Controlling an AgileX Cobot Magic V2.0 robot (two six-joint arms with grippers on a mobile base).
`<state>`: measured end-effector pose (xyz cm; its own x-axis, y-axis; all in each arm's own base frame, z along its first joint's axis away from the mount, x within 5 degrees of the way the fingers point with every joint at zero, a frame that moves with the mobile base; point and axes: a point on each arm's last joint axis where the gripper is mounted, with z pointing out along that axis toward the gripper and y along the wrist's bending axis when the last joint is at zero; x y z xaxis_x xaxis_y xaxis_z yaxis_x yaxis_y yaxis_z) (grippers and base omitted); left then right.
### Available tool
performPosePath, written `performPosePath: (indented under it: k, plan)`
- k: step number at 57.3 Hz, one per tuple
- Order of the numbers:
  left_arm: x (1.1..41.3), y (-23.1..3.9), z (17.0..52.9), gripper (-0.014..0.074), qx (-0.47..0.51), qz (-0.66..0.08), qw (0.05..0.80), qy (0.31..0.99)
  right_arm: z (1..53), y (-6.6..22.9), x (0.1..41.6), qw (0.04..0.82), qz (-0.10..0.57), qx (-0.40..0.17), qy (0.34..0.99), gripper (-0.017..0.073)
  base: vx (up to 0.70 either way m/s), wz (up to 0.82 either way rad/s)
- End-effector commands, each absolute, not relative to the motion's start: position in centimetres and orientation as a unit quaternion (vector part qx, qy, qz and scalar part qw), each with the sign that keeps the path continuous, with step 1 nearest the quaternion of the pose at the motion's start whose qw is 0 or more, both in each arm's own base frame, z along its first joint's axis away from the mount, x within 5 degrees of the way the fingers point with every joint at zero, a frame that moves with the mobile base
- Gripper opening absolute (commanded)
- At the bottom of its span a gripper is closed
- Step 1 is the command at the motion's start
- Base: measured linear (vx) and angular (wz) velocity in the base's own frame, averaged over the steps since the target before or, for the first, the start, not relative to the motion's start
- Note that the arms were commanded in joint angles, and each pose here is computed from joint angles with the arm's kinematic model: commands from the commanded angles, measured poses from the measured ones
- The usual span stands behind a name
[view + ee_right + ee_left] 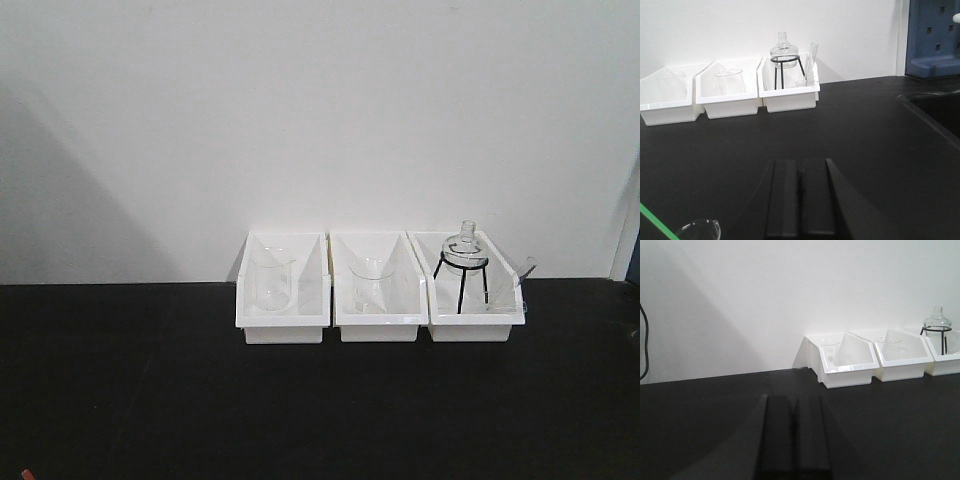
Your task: Sort red and green spoons into left cabinet
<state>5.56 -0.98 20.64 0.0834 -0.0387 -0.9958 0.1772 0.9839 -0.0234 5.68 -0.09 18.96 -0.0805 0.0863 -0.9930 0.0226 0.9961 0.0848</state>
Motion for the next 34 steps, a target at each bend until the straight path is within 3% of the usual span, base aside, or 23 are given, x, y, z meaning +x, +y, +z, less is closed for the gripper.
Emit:
performPosePath:
  k: [1, 34]
  plan:
    - [5.41, -0.84, 20.89, -0.0001, 0.043, -0.074, 0.761, 0.643, 19.58, -0.08, 5.64, 0.709, 0.023, 0.032, 0.704, -0.0004, 0.00, 0.00]
    - [5.41, -0.84, 20.89, -0.0001, 0.043, -0.074, 0.761, 0.643, 19.58, -0.08, 5.64, 0.709, 0.023, 0.032, 0.704, -0.0004, 0.00, 0.00]
